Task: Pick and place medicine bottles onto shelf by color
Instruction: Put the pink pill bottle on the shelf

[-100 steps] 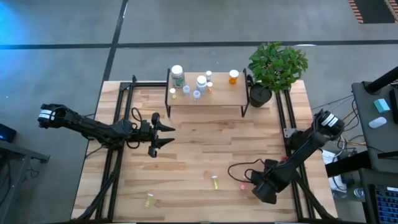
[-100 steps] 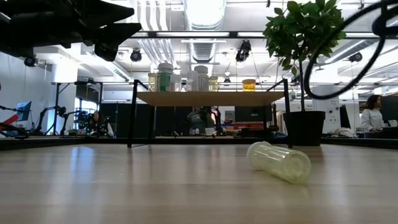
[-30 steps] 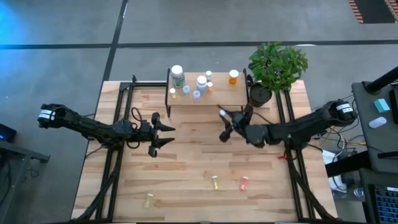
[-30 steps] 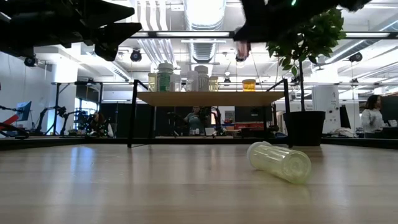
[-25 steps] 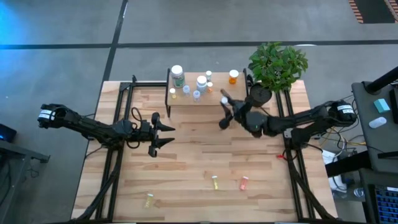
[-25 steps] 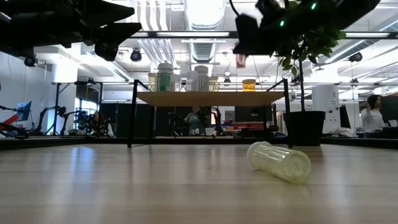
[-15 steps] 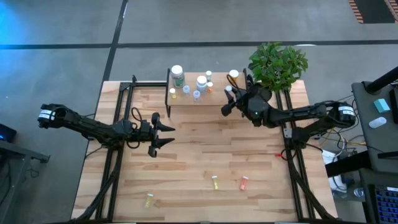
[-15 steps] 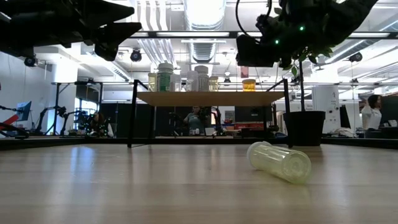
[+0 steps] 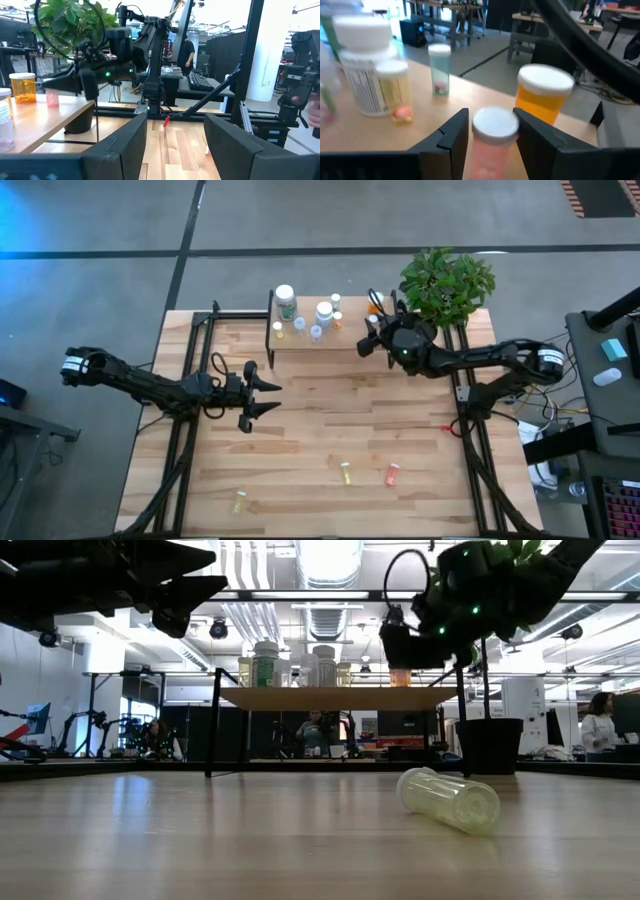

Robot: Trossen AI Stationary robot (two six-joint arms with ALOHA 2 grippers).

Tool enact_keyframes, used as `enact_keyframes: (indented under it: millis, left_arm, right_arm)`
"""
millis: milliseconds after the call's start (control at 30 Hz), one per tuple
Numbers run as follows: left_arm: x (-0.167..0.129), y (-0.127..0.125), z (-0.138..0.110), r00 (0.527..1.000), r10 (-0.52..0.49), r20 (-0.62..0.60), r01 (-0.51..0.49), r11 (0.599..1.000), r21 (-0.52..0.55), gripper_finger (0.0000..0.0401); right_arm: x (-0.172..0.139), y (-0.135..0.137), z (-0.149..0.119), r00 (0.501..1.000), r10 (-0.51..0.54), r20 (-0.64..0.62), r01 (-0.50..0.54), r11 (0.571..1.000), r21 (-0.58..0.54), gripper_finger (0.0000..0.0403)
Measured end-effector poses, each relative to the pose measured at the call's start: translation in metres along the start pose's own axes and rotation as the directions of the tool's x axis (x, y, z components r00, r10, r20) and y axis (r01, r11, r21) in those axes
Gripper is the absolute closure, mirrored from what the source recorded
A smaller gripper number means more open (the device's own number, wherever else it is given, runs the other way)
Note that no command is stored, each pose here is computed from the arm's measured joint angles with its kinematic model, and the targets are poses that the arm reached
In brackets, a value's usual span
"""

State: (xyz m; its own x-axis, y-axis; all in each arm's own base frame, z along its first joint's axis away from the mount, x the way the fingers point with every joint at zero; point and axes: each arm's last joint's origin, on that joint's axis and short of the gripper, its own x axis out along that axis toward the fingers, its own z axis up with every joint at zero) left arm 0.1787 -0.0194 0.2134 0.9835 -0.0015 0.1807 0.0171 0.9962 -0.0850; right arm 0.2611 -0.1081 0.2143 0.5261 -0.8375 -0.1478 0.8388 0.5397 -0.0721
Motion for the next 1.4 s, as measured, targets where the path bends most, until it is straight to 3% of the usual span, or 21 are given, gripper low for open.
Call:
enact_keyframes:
  millis: [333, 567, 1033, 1400]
  left_arm:
    - [0.000, 0.000, 0.000, 1.000, 0.000, 0.000, 0.000, 1.000, -0.001, 0.0218]
    - [0.000, 0.000, 0.000, 1.000, -0.003, -0.001, 0.003, 1.000, -0.002, 0.0218]
    - [0.000, 0.000, 0.000, 1.000, -0.010, -0.002, 0.010, 1.000, -0.006, 0.0218]
    - [0.000, 0.000, 0.000, 1.000, -0.015, -0.003, 0.015, 1.000, -0.009, 0.0218]
  right_arm:
    - [0.018, 0.007, -0.019, 0.998, -0.022, -0.059, 0.021, 0.999, -0.030, 0.0254]
    - [0.016, 0.006, -0.011, 0.999, -0.024, -0.037, 0.023, 0.999, -0.035, 0.0244]
    - [0.010, 0.013, 0.008, 1.000, 0.004, -0.012, -0.004, 0.999, -0.051, 0.0149]
    - [0.002, 0.027, 0.027, 0.999, -0.048, -0.006, 0.047, 0.988, -0.147, 0.0133]
